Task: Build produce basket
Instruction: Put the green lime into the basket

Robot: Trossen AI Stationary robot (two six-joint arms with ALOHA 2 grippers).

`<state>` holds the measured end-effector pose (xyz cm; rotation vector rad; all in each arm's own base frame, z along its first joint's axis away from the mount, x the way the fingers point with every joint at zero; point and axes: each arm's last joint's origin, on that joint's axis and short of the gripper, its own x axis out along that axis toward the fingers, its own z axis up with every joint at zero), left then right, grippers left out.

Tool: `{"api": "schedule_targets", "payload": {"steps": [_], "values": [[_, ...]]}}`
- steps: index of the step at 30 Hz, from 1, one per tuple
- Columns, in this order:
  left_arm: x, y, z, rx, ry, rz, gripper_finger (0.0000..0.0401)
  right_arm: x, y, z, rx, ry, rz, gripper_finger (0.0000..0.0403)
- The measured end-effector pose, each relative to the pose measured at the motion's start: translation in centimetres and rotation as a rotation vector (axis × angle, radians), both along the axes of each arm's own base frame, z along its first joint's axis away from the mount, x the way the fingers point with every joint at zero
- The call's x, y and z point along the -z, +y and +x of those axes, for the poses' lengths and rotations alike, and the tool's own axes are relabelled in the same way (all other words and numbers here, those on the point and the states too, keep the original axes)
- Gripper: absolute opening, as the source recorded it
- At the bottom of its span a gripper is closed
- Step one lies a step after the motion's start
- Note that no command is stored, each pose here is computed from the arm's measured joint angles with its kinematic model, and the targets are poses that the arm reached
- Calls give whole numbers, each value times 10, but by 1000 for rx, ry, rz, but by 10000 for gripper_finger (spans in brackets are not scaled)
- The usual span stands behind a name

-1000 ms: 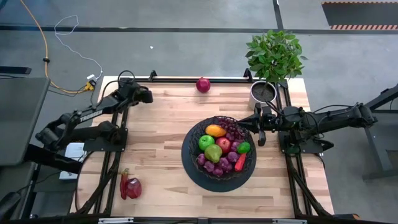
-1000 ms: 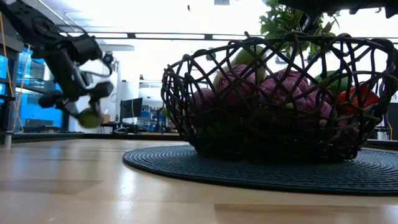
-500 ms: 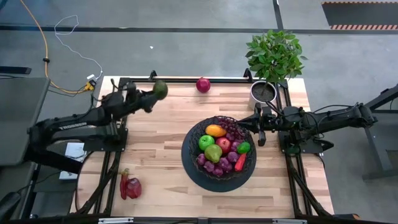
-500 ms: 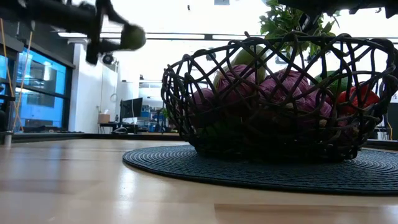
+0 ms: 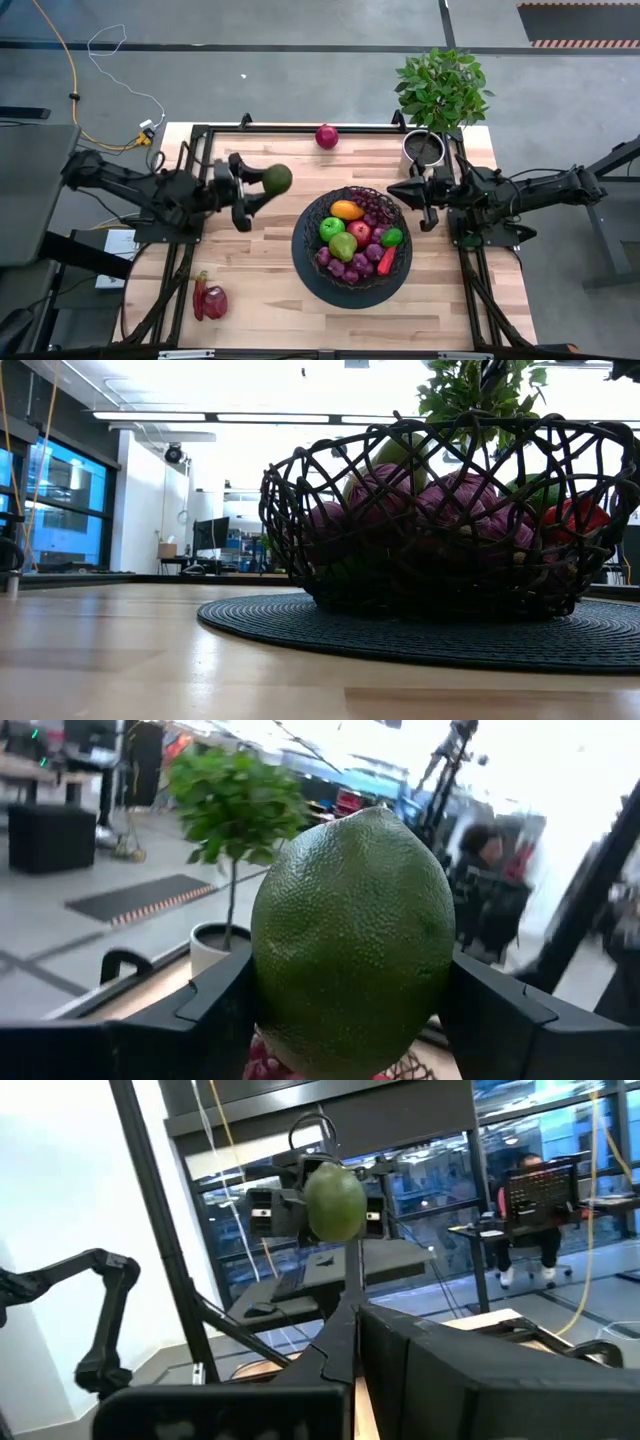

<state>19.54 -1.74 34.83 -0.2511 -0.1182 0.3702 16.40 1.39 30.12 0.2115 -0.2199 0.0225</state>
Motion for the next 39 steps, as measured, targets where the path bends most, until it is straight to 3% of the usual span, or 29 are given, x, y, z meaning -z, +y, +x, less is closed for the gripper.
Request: {"api": "schedule_targets", "payload": {"steps": [4, 29, 35, 39], "values": [[-7, -12, 11, 10, 30, 57, 245, 0, 1, 0, -25, 0, -5, 0], [-7, -10, 16, -4, 38, 50, 246, 5, 1, 0, -29, 56, -22, 0], [-6, -8, 17, 15, 37, 46, 246, 3, -3, -24, -9, 83, -20, 0], [1, -5, 32, -6, 84, 25, 246, 2, -6, -44, 31, 92, -12, 0]]}}
